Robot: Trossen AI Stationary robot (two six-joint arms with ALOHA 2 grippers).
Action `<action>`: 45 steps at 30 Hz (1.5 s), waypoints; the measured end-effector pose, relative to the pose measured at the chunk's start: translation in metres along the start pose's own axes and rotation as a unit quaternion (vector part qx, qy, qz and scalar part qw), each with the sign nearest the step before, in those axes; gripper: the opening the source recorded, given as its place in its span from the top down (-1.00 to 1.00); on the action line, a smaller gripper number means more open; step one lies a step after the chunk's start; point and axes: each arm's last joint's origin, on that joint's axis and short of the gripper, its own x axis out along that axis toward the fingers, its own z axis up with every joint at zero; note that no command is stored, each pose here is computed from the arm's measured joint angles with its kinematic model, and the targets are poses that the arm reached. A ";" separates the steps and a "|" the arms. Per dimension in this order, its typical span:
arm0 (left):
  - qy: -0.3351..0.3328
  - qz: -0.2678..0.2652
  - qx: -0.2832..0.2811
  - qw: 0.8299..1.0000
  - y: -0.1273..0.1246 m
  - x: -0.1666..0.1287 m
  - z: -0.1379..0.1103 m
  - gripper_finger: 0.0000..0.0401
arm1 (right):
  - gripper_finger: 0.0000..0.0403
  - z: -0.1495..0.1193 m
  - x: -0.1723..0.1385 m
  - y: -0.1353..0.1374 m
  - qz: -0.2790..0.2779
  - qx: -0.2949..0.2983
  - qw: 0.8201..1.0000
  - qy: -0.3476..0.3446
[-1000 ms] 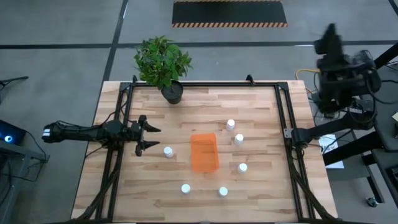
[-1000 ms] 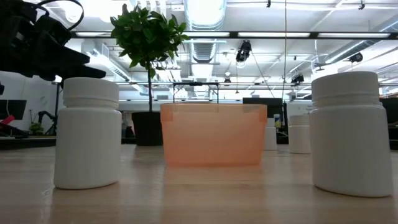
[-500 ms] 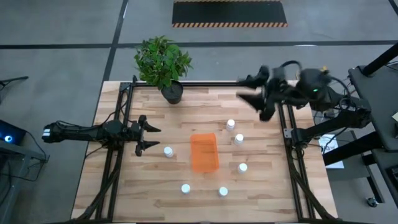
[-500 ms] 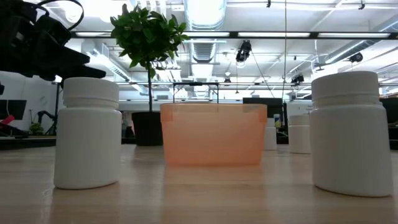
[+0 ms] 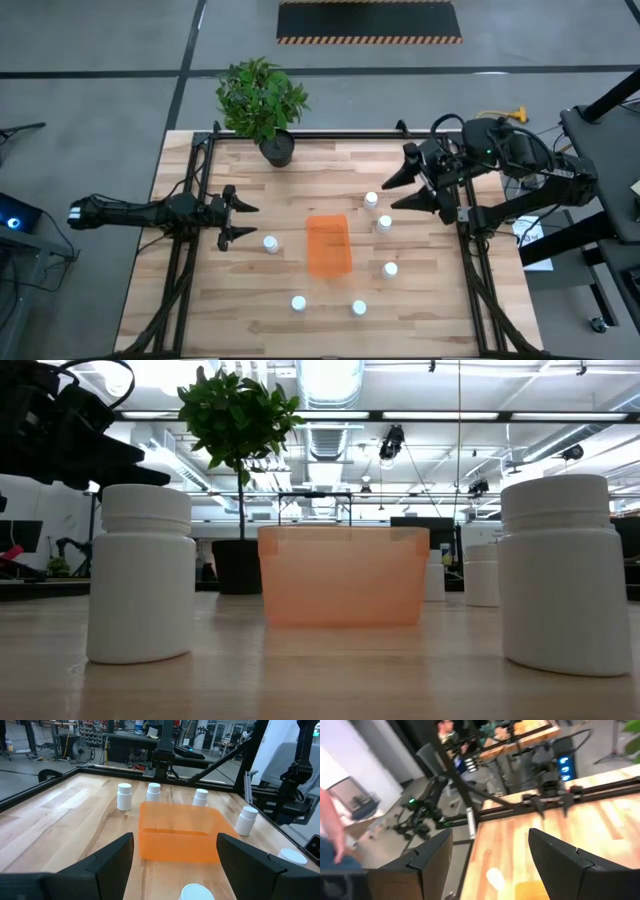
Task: Pick and place pill bottles into a basket
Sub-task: Put the white pill bottle into the orange container
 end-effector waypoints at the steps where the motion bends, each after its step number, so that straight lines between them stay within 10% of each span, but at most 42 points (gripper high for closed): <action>1: 0.000 0.000 0.000 1.000 0.000 0.000 0.000 -0.33 | -0.24 -0.001 0.000 0.000 0.003 0.000 1.000 0.008; 11: 0.000 0.000 0.000 1.000 0.000 0.000 0.000 -0.33 | -0.24 -0.001 0.003 -0.003 -0.067 -0.045 0.977 0.199; 21: 0.000 0.000 0.000 1.000 0.000 0.000 0.000 -0.33 | -0.24 -0.018 0.030 -0.016 -0.079 -0.052 0.906 0.412; 33: 0.000 0.000 0.000 1.000 0.000 0.000 0.000 -0.33 | -0.24 -0.059 0.063 -0.014 -0.094 -0.169 0.851 0.489; 45: 0.000 0.000 0.000 1.000 0.000 0.000 0.000 -0.33 | -0.24 -0.104 0.093 -0.018 -0.078 -0.161 0.852 0.493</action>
